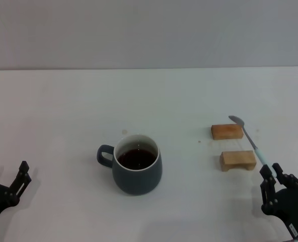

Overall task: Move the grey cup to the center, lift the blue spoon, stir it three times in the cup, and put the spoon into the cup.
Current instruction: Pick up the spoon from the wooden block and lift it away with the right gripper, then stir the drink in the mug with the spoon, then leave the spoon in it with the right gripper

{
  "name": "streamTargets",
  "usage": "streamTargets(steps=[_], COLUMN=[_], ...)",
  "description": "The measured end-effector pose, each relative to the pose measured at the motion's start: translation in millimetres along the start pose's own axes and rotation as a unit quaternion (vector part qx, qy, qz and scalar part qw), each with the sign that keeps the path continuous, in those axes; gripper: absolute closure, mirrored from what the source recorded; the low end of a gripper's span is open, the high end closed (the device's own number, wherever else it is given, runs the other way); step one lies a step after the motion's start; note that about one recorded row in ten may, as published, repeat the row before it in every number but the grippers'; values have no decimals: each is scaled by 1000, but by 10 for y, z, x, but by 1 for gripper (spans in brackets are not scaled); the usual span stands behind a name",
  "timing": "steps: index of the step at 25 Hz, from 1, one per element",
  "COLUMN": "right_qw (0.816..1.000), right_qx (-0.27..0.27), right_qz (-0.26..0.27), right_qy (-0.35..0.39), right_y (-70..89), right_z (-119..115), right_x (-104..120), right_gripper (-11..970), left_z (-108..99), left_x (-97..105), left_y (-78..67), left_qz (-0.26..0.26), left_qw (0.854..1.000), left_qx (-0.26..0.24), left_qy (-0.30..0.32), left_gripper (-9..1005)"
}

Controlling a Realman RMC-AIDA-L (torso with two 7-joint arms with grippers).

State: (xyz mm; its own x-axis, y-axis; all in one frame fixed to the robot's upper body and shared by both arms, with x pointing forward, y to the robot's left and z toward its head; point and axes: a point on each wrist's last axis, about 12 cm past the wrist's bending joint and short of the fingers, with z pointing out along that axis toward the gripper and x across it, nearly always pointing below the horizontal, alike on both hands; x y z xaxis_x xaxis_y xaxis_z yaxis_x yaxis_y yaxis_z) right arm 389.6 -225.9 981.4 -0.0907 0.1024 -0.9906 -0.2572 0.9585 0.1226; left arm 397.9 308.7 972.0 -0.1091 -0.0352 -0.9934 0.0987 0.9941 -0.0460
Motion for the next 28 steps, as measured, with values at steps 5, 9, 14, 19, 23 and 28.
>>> streamTargets(steps=[5, 9, 14, 19, 23, 28], right_qw=[1000, 1000, 999, 997, 994, 989], right_qx=[-9, -26, -39, -41, -52, -69], right_qz=[10, -10, -27, -16, -29, -34], right_qy=[-7, -1, 13, 60, 95, 123], right_y=[20, 93, 129, 137, 227, 301], right_z=[41, 101, 244, 409, 542, 706], right_x=[-58, -195, -474, -665, -831, -920], right_gripper=[795, 794, 793, 793, 793, 793], left_z=[-2, -5, 4, 10, 15, 23], left_x=[0, 1, 5, 5, 5, 5], left_y=[3, 6, 11, 16, 16, 18], left_qz=[1, 1, 3, 5, 5, 6], left_qw=[1000, 1000, 1000, 1000, 1000, 1000], left_qx=[0, 0, 0, 1, 1, 1], left_qy=[0, 0, 3, 4, 4, 5], left_gripper=[133, 133, 133, 133, 133, 133])
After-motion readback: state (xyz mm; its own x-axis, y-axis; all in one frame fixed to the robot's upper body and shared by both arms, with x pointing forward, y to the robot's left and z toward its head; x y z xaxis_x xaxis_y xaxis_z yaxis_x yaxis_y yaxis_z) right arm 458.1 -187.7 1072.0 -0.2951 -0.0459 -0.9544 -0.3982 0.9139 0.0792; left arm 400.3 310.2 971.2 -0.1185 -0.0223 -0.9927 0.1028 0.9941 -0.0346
